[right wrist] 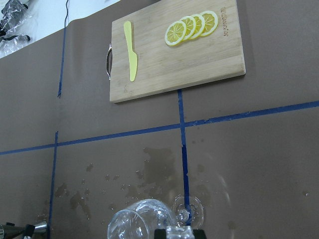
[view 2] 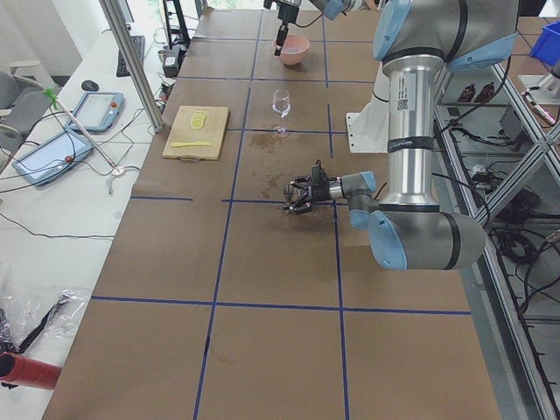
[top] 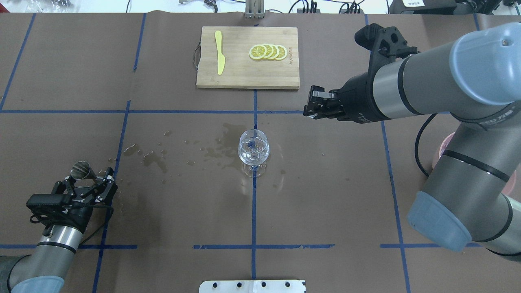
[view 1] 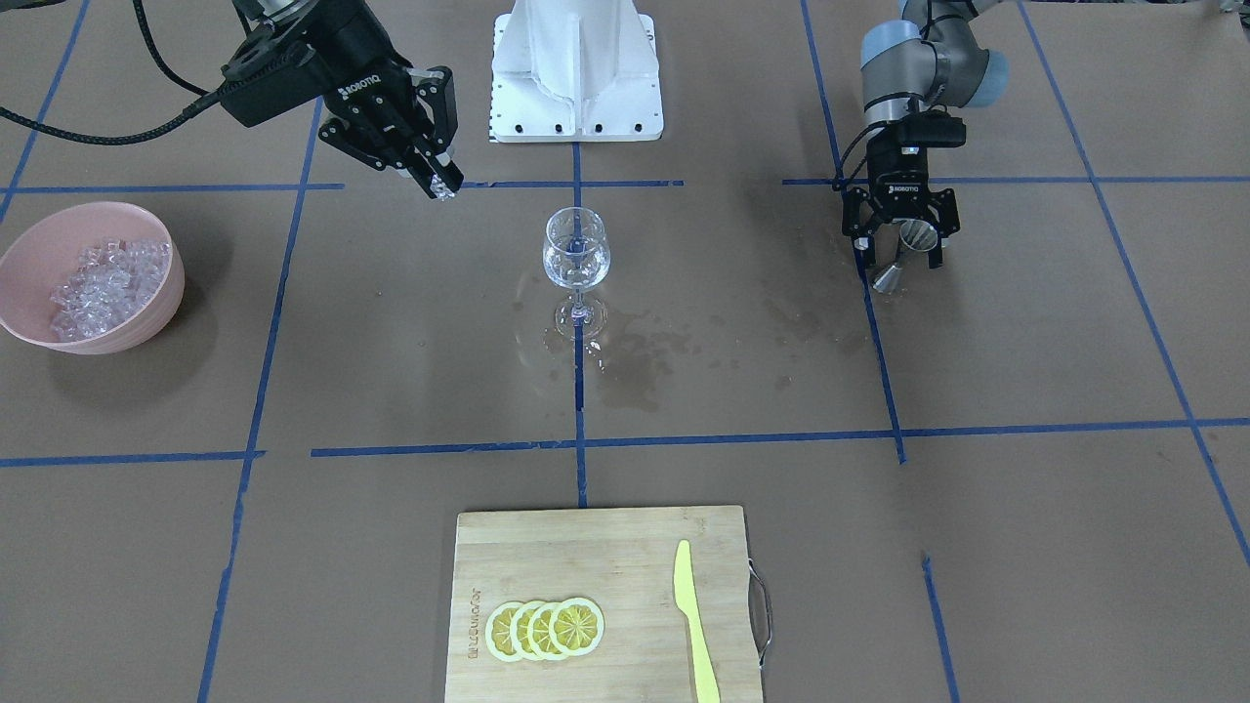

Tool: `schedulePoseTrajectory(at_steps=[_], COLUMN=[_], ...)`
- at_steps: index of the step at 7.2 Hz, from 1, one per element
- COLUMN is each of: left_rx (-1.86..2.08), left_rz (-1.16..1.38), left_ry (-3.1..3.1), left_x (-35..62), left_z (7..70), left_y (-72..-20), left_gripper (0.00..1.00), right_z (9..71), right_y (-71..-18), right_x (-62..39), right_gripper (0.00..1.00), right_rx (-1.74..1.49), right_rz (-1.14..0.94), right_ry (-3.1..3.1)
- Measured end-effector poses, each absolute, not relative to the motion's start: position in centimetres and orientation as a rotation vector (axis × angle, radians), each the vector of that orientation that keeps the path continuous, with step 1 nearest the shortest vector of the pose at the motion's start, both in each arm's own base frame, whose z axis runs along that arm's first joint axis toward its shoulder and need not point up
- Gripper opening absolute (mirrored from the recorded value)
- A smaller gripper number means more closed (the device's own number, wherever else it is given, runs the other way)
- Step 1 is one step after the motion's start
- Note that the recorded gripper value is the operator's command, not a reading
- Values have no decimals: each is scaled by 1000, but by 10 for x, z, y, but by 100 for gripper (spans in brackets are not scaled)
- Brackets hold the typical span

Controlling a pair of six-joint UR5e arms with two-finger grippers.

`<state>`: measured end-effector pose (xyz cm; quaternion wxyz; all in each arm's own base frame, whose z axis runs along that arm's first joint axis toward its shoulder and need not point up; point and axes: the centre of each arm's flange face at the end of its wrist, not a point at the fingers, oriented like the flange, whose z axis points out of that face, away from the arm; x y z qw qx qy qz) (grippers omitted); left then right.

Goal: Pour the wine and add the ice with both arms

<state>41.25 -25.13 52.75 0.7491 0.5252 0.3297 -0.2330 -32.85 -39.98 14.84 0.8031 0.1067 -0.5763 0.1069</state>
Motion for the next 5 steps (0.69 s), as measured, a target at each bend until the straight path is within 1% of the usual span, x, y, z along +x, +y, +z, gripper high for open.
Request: schedulePoseTrajectory(at_steps=[5], left_rx=[1058], left_rz=[-409], left_ry=[719], left_x=[394], left_z=[537], left_y=[-241], left_gripper=[100], right_z=[138], right_y=[-409], right_x=[-352], right_gripper=[0], right_rx=[239], right_rz=[229], right_ry=[-1229])
